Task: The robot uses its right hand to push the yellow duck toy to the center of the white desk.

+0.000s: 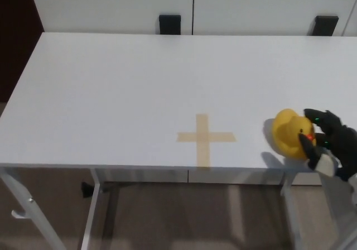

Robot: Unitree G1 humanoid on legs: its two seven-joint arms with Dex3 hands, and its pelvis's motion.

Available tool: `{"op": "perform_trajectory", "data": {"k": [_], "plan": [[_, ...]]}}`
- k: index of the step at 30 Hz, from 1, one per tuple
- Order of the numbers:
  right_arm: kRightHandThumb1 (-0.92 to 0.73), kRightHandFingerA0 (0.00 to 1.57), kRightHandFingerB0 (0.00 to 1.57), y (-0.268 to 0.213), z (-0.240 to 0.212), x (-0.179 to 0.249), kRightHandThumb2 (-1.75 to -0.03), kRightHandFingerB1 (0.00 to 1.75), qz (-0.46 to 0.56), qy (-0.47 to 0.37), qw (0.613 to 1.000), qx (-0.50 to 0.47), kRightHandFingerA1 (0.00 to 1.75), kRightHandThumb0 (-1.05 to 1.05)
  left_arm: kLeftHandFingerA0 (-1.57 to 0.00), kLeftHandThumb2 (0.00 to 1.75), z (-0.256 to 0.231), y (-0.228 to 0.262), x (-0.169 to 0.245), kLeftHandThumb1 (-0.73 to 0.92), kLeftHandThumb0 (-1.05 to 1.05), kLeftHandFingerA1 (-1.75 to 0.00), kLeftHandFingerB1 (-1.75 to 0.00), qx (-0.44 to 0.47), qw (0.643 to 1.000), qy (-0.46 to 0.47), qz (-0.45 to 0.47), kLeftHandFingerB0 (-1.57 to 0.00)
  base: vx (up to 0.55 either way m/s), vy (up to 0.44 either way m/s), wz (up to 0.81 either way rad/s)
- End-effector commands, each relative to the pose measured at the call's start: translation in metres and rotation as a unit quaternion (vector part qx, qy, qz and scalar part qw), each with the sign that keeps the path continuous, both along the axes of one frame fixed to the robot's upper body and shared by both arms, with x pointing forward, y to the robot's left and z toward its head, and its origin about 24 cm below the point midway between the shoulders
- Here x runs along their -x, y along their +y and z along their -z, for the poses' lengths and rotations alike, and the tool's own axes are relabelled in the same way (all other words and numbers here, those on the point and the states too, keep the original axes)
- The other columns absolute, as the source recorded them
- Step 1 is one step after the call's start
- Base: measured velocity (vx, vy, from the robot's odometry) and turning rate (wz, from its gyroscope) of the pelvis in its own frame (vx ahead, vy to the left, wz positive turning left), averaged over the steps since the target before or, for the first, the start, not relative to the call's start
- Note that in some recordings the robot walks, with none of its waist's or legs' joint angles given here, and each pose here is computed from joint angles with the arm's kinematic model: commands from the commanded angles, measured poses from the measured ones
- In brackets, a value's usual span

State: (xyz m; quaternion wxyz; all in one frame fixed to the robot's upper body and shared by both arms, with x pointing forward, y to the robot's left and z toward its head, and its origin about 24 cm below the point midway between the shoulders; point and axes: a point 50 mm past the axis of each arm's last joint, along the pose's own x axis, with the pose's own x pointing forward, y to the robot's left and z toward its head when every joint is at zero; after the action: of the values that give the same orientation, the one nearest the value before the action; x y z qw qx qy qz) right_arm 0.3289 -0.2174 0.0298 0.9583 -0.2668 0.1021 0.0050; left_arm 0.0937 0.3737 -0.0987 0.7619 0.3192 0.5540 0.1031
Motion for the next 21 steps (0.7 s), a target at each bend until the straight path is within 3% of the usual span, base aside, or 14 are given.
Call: {"op": "perform_trajectory", "data": {"k": [1, 11, 17, 21], "plan": [[-0.91, 0.23, 0.23, 0.014, 0.019, 0.008, -0.67, 0.38, -0.005, 0.048, 0.999, 0.003, 0.51, -0.75, -0.86, 0.82, -0.001, 0.0, -0.003, 0.58, -0.14, -0.84, -0.85, -0.001, 1.0, 0.002, 0.015, -0.89, 0.0, 0.0, 0.0], [-0.91, 0.22, 0.23, 0.034, 0.014, 0.001, -0.68, 0.39, -0.009, 0.038, 0.999, -0.018, 0.54, -0.77, -0.85, 0.84, -0.001, 0.0, -0.002, 0.58, -0.12, -0.82, -0.84, -0.003, 1.0, 0.005, 0.017, -0.87, 0.0, 0.0, 0.0], [-0.91, 0.24, 0.25, 0.066, 0.011, -0.005, -0.68, 0.42, 0.01, 0.022, 0.998, -0.064, 0.56, -0.73, -0.88, 0.88, 0.001, -0.003, -0.003, 0.57, -0.13, -0.9, -0.88, 0.004, 1.0, 0.0, 0.015, -0.91, 0.0, 0.0, 0.0], [-0.92, 0.15, 0.18, 0.083, 0.011, -0.007, -0.68, 0.39, -0.011, 0.029, 0.997, -0.067, 0.52, -0.79, -0.86, 0.85, 0.001, -0.003, -0.003, 0.58, -0.12, -0.87, -0.86, 0.005, 1.0, 0.0, 0.012, -0.88, 0.0, 0.0, 0.0]]}}
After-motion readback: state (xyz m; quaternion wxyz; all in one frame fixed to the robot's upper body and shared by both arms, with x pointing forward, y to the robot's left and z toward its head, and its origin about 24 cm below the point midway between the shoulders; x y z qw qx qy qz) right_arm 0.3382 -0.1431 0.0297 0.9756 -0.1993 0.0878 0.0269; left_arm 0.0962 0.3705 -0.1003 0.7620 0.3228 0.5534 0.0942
